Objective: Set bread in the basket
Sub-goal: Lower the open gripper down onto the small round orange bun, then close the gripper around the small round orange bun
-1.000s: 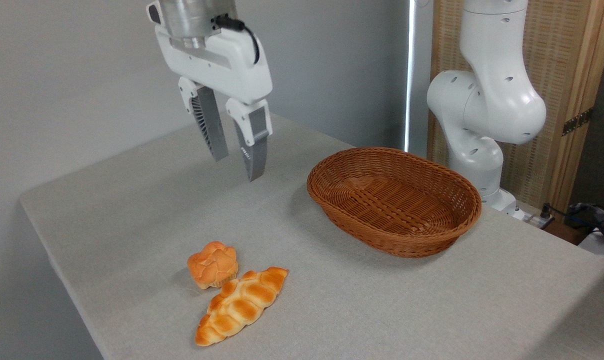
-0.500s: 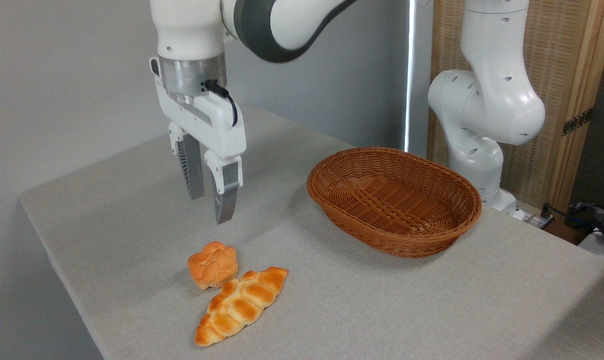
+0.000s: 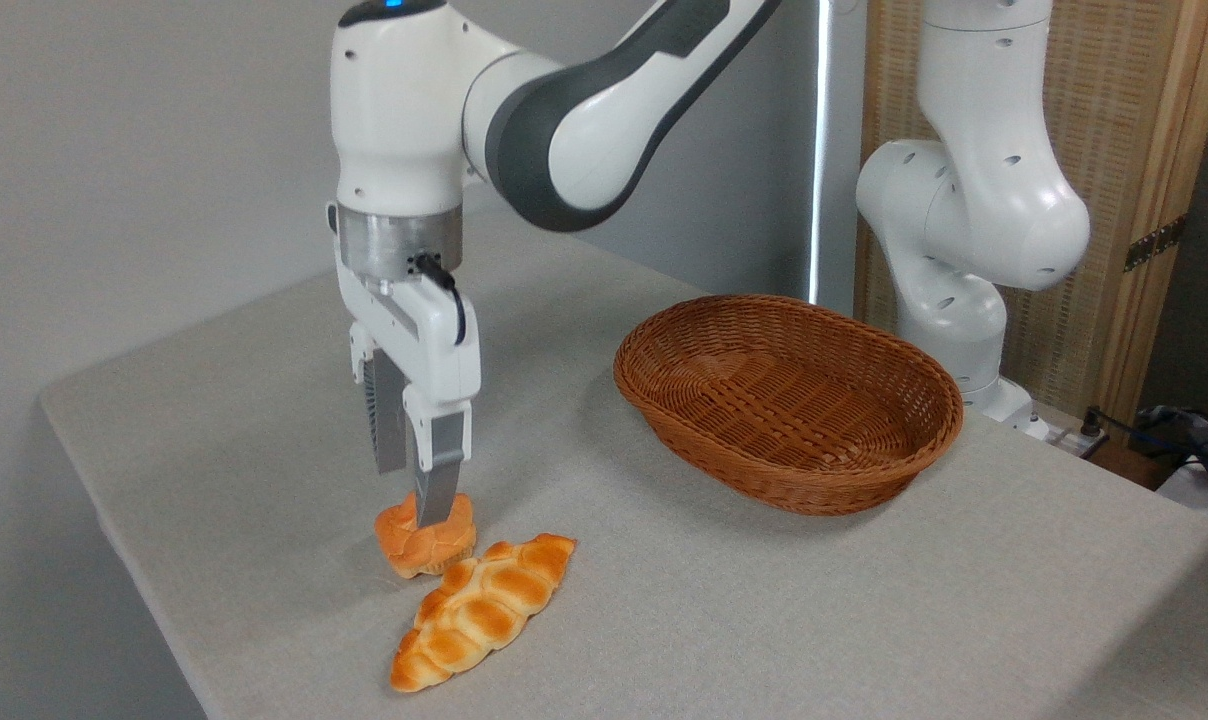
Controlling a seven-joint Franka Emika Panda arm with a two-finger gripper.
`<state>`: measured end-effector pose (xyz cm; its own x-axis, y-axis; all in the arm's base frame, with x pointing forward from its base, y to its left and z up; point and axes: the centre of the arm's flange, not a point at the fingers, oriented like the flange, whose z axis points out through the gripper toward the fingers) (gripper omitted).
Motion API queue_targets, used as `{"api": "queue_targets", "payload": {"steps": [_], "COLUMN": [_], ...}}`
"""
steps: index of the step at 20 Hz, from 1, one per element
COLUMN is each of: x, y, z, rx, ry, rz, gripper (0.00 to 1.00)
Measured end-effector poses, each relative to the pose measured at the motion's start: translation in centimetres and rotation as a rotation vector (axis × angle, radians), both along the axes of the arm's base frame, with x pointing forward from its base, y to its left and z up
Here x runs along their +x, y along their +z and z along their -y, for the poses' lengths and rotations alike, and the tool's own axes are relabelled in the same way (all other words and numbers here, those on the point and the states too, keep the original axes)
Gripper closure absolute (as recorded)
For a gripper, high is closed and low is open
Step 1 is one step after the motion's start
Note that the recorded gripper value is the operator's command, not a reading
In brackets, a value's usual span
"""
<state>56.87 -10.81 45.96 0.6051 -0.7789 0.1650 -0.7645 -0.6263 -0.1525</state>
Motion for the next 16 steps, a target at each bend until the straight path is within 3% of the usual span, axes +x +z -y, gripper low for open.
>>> {"api": "queue_targets", "payload": {"steps": [8, 10, 12, 15, 16], "x": [0.1, 0.0, 0.0, 0.0, 0.0], "y": [-3.8, -4.2, -4.3, -4.5, -4.5], "z": [0.5, 0.7, 0.9, 1.0, 1.0], "rx": [0.013, 0.036, 0.056, 0.062, 0.062], "ry": [-0.018, -0.037, -0.052, -0.058, -0.058], "rz": [-0.031, -0.032, -0.031, -0.033, -0.033], "gripper": [0.00, 0.03, 0.18, 0.57, 0.60]}}
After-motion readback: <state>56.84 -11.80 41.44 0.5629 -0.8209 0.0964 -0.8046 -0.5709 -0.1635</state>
